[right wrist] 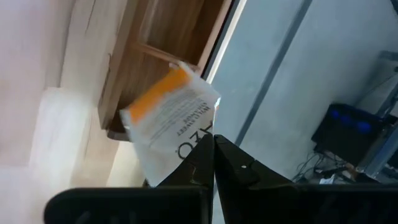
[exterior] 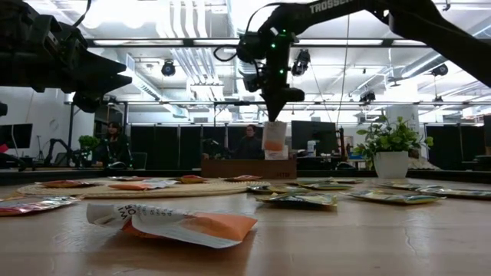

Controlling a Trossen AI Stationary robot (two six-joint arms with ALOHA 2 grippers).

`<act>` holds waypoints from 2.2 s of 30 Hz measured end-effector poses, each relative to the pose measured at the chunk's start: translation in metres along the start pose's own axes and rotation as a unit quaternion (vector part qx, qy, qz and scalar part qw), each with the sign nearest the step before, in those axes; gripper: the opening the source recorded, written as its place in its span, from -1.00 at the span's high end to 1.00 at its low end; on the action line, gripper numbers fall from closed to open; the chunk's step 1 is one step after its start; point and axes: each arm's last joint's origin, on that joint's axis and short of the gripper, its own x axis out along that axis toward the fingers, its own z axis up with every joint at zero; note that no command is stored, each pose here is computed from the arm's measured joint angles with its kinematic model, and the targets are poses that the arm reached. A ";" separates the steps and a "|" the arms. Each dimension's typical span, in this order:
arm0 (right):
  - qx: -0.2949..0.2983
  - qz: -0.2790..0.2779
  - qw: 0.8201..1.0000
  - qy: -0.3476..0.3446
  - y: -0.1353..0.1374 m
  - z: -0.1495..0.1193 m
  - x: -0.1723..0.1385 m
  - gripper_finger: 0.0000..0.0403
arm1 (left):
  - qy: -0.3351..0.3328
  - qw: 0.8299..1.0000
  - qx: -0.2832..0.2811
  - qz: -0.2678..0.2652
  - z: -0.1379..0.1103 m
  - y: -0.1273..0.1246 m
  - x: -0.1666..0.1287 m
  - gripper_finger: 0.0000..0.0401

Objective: Pick & Place Tea
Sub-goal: Put the white tea bag into the right section of the wooden organizer, then put the top white tea bag into the right section of the wooden organizer

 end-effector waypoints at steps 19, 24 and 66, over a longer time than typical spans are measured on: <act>-0.018 0.021 0.999 0.021 0.006 -0.010 0.040 0.96 | 0.000 1.000 0.000 0.000 0.000 0.000 0.000 0.28; -0.015 0.010 1.000 0.014 0.007 -0.007 0.047 0.96 | 0.000 1.000 0.000 0.000 0.000 0.000 0.000 0.28; 0.216 0.195 0.885 -0.363 0.030 -0.004 -0.119 0.96 | 0.000 1.000 0.000 0.000 0.000 0.000 0.000 0.28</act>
